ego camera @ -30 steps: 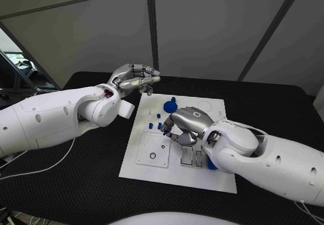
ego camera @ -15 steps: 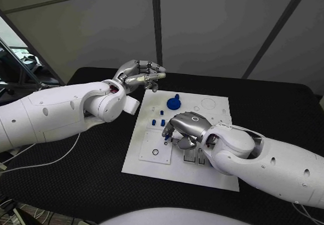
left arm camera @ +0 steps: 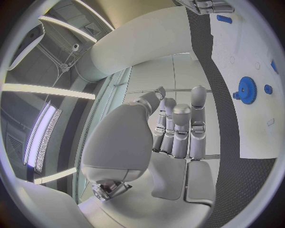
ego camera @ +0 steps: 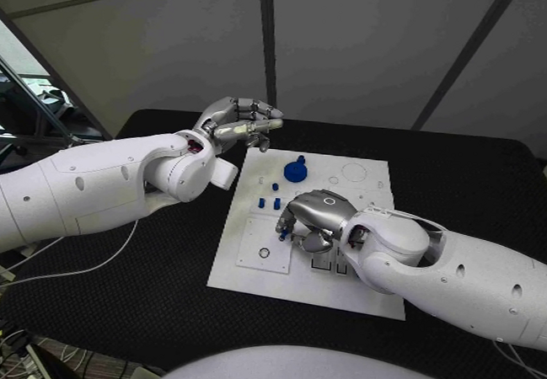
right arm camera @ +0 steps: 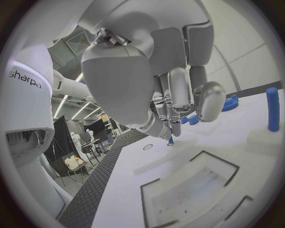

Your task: Assemble the parts on the task board

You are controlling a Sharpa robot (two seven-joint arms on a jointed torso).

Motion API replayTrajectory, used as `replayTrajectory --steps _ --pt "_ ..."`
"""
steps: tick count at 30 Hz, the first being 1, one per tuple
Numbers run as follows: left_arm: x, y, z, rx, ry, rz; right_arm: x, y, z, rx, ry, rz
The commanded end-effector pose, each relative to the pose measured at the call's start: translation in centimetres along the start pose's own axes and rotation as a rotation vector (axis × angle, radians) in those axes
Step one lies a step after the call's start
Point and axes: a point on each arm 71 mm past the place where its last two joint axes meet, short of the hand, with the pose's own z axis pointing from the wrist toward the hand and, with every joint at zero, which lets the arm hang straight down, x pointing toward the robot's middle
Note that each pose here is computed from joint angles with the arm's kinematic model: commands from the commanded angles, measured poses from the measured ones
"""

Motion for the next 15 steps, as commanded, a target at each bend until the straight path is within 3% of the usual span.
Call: replayTrajectory --steps 1,15 --pt "0.12 -0.12 0.05 0.002 0.008 -0.009 0.10 0.10 0.05 -0.010 0.018 -0.013" --pt "0.21 -0.11 0.08 0.002 0.010 -0.010 0.31 0.04 0.27 -0.005 0.034 -0.023"
